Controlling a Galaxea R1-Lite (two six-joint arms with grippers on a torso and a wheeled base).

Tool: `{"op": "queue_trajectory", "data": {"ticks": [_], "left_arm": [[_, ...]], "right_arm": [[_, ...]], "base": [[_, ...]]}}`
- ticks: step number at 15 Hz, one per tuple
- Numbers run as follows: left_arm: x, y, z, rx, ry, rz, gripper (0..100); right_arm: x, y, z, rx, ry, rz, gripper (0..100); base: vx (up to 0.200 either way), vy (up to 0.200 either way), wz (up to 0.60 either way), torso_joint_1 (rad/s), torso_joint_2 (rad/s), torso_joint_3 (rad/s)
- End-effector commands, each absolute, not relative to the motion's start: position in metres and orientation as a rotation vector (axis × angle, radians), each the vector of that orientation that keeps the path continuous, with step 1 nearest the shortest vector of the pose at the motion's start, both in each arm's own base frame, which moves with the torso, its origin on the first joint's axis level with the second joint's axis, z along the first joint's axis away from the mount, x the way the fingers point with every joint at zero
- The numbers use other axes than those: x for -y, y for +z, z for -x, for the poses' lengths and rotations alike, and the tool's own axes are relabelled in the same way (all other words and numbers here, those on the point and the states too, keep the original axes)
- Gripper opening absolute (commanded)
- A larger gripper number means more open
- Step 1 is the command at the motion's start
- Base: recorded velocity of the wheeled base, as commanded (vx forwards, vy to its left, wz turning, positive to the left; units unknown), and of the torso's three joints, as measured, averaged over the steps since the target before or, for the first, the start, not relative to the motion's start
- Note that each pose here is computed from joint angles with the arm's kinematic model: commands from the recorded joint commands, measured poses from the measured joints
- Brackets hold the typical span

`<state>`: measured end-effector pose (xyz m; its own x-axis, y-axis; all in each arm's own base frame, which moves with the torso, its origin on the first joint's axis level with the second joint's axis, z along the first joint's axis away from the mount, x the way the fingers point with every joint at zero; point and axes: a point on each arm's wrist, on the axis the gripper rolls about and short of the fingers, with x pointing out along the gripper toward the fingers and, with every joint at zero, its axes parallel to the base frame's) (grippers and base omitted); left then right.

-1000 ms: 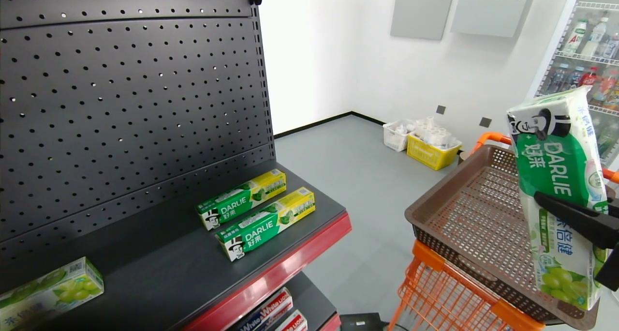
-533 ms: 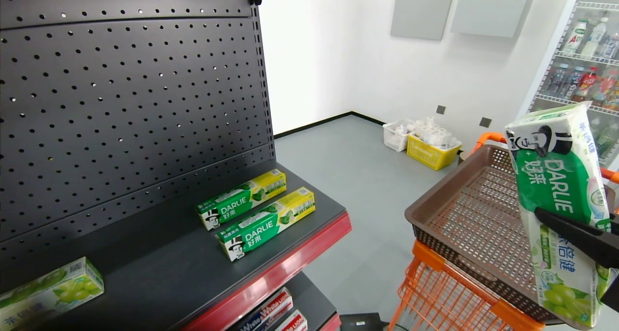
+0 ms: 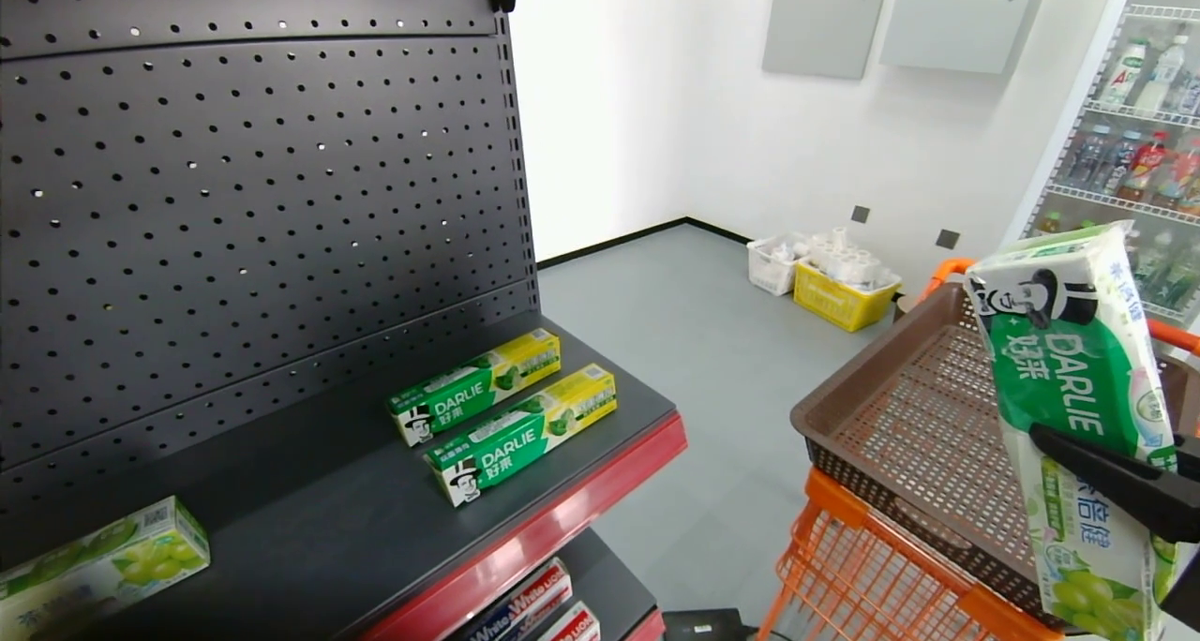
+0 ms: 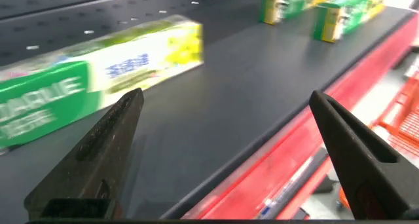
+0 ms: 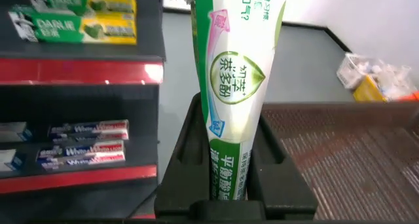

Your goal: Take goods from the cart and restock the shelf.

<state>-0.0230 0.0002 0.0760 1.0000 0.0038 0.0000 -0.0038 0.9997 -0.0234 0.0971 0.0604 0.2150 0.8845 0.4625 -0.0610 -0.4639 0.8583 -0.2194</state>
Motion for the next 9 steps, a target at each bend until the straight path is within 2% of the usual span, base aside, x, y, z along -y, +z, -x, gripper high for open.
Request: {"op": "queue_trajectory", "data": {"ticks": [1,2,9], "left_arm": [[-0.0002,0.0764,0.0231,0.002,0.005,0.026,100],[-0.0002,0.0763,0.0231,0.000,0.005,0.028,100],[-0.0003,0.0763,0.0231,0.000,0.006,0.029,100]], "right_arm": [[-0.0613,0.2147,-0.0979,-0.009,0.489,0.233,0],[-0.0614,0.2148,-0.0979,-0.007,0.489,0.233,0],[-0.0616,0.2120,-0.0966,-0.013,0.496,0.239,0]], "base": [[0.000,0.000,0.60,-0.002,-0.01,0.007],[0.000,0.000,0.60,0.007,0.01,0.002],[0.000,0.000,0.00,0.000,0.00,0.000]]}}
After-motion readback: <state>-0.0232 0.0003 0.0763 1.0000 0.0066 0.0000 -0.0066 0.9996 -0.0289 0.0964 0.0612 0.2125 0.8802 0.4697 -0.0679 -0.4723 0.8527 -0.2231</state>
